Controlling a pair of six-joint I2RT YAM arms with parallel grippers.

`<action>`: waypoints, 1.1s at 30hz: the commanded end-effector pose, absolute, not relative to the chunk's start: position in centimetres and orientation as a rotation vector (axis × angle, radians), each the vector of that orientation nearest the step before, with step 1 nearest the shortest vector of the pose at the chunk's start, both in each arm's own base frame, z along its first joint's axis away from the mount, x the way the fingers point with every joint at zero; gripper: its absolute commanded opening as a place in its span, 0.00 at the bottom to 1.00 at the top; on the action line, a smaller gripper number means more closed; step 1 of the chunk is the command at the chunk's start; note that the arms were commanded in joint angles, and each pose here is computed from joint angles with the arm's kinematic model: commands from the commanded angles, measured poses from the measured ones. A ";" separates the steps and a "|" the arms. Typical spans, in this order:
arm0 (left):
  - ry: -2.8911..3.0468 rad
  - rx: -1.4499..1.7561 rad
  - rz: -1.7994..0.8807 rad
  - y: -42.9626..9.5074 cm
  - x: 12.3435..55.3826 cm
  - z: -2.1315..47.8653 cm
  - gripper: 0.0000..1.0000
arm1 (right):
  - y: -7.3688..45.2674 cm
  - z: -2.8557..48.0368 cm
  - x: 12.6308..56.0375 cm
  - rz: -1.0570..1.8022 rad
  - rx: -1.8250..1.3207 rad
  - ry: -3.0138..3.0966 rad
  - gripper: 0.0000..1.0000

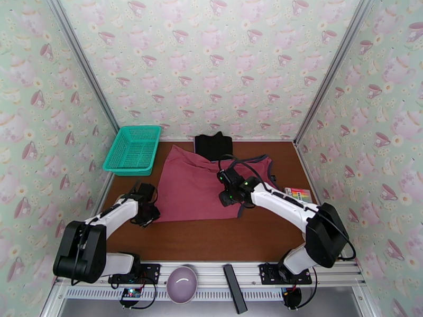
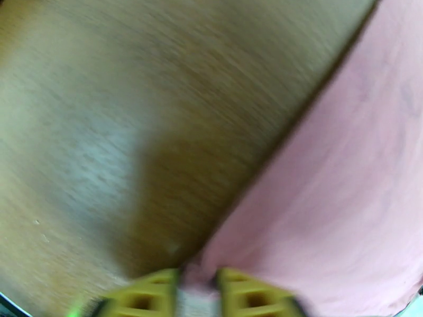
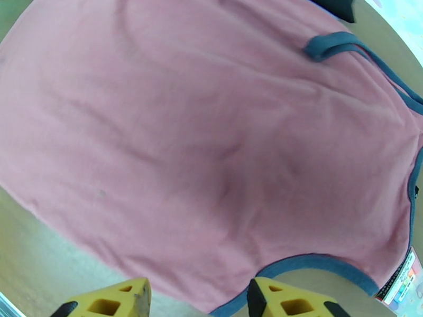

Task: Fold and stack the mixed laundry pile

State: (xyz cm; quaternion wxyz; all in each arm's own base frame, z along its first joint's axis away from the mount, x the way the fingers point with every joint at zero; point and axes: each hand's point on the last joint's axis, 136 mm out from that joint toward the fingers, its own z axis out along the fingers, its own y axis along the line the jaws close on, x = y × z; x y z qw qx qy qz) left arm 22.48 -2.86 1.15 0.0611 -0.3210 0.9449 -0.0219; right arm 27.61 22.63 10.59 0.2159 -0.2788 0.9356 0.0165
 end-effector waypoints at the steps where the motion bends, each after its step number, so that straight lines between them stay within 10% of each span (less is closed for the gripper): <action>1: 2.811 -0.912 -0.195 -4.2 25.2 0.1 0.00 | 22.4 9.7 26.1 0.011 -0.790 2.610 0.56; 33: 2.622 -1.044 -0.203 2.0 25.1 5.7 0.00 | 24.1 2.2 19.2 -0.286 -1.142 2.693 0.44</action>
